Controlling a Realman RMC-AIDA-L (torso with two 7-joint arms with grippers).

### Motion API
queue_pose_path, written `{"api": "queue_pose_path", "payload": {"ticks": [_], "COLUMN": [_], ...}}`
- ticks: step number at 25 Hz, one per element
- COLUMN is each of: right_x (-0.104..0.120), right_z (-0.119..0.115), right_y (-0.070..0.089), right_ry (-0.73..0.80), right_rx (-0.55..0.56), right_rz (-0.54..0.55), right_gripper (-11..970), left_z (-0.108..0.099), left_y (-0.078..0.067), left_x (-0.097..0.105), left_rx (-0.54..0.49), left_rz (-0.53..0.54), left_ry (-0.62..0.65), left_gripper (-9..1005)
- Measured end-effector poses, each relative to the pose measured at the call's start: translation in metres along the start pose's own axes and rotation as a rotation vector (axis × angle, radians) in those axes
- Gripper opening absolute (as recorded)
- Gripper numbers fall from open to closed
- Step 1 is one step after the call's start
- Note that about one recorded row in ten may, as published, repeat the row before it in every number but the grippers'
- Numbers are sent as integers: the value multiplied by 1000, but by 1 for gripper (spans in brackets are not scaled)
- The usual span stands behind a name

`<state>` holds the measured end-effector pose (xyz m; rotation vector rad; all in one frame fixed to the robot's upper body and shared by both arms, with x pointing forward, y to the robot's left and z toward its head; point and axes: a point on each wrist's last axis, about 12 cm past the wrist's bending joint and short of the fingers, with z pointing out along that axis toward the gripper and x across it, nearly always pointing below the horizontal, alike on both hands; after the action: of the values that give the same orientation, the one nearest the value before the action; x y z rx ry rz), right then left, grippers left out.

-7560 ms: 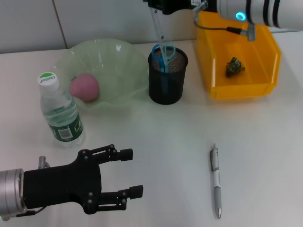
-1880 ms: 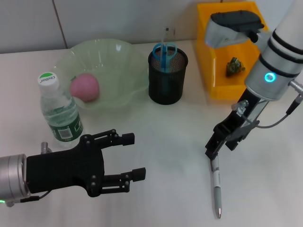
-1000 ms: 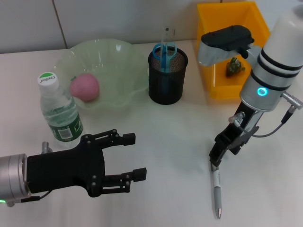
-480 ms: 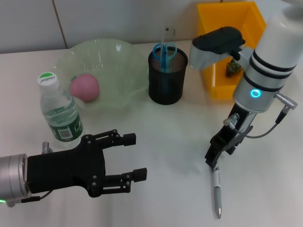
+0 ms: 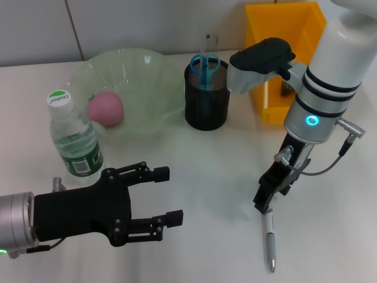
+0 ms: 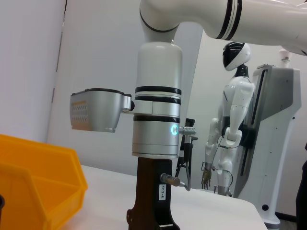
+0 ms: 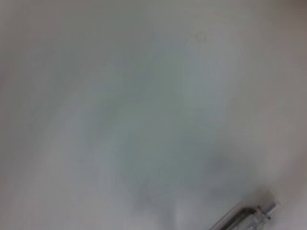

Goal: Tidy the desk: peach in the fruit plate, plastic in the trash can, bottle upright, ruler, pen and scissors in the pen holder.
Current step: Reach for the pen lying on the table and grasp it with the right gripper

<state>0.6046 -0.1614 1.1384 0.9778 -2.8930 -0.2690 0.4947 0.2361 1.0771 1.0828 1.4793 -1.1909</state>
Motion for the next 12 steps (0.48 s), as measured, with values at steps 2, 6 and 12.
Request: {"api": "queue_pose_path", "payload": {"ticks": [2, 6, 12], "right_x": [0, -1, -1], "right_z": [0, 2, 4], "right_y": [0, 1, 1], "right_ry": [0, 4, 8], "right_rx": [4, 7, 6], "right_rz": [-5, -10, 4], "right_gripper": [669, 669, 669], "left_z": [0, 0, 0], "left_y": [0, 0, -1], "left_x": [0, 0, 0], "left_rx": [0, 1, 4], "left_rz": [0, -1, -3], "left_ry": [0, -2, -6], "left_gripper": [812, 812, 812]}}
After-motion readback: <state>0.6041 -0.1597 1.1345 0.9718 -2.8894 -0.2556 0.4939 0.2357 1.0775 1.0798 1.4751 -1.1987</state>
